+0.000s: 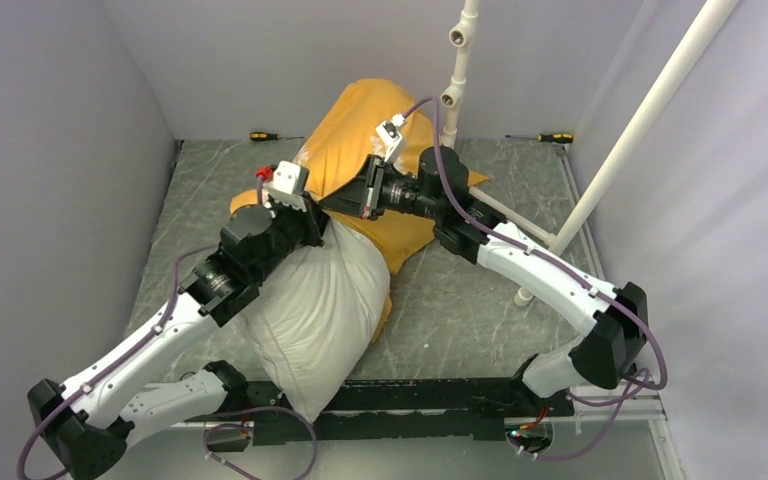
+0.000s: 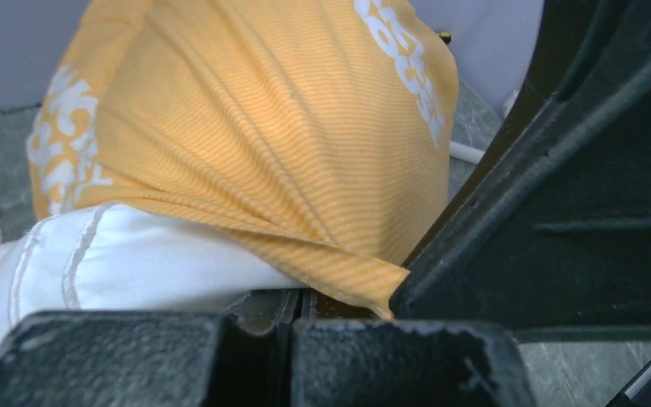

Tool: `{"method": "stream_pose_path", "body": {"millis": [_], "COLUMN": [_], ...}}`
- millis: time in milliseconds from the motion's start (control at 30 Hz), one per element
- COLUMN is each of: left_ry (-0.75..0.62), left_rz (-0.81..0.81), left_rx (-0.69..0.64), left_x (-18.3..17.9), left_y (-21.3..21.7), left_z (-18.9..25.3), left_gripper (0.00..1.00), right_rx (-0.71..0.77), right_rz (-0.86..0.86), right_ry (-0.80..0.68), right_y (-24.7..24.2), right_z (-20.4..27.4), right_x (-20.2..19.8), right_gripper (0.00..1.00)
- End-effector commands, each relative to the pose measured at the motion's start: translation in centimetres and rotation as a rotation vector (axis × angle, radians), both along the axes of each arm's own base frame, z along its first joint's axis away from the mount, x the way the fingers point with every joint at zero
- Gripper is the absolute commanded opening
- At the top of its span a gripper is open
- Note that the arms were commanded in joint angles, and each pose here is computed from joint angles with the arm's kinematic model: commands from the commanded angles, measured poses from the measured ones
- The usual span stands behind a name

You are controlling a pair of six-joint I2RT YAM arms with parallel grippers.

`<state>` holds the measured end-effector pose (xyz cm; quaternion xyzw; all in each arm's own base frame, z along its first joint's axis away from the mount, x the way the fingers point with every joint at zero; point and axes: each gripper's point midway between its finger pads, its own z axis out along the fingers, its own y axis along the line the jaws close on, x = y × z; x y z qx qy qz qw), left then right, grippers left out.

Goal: Put the pillow into the pillowcase
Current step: Stuff the pillow into the pillowcase.

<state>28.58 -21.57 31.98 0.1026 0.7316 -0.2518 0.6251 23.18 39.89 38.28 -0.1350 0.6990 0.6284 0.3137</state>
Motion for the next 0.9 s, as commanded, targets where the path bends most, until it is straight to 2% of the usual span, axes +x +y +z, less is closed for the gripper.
{"method": "stream_pose_path", "body": {"millis": [0,267,367,467,667,767,867], "left_ry": [-0.359,-0.26,-0.175,-0.085,0.078,0.153,0.212], "left_rz": [0.061,0.094,0.112,0.051,-0.172,-0.284,-0.346], "left_rx": [-0.191,-0.215,-0.231,-0.293,-0.378,-0.41,-0.388], "left_x": [-0.1,1.4,2.9,4.5,5.6,5.1,4.7], "left_y": [3.2,7.1,8.4,9.0,7.3,5.4,3.3], "left_z": [12.9,11.7,10.1,8.5,5.5,4.2,3.0], "left_gripper": [0.0,0.0,0.0,0.0,0.0,0.0,0.0], "right_rx": [0.343,0.381,0.399,0.364,0.191,0.059,0.008], "right_rz": [0.379,0.435,0.442,0.374,0.166,0.039,0.043], "right_ry": [-0.175,-0.186,-0.204,-0.216,-0.173,-0.137,-0.087], "right_y": [-0.6,-0.1,-0.2,-0.5,-0.1,0.9,2.7], "right_z": [11.9,13.1,13.6,13.5,8.9,5.0,2.4], "right_x": [-11.2,-13.7,-14.3,-13.7,-9.8,-6.1,-3.5], "right_gripper": [0.0,0.0,0.0,0.0,0.0,0.0,0.0]}}
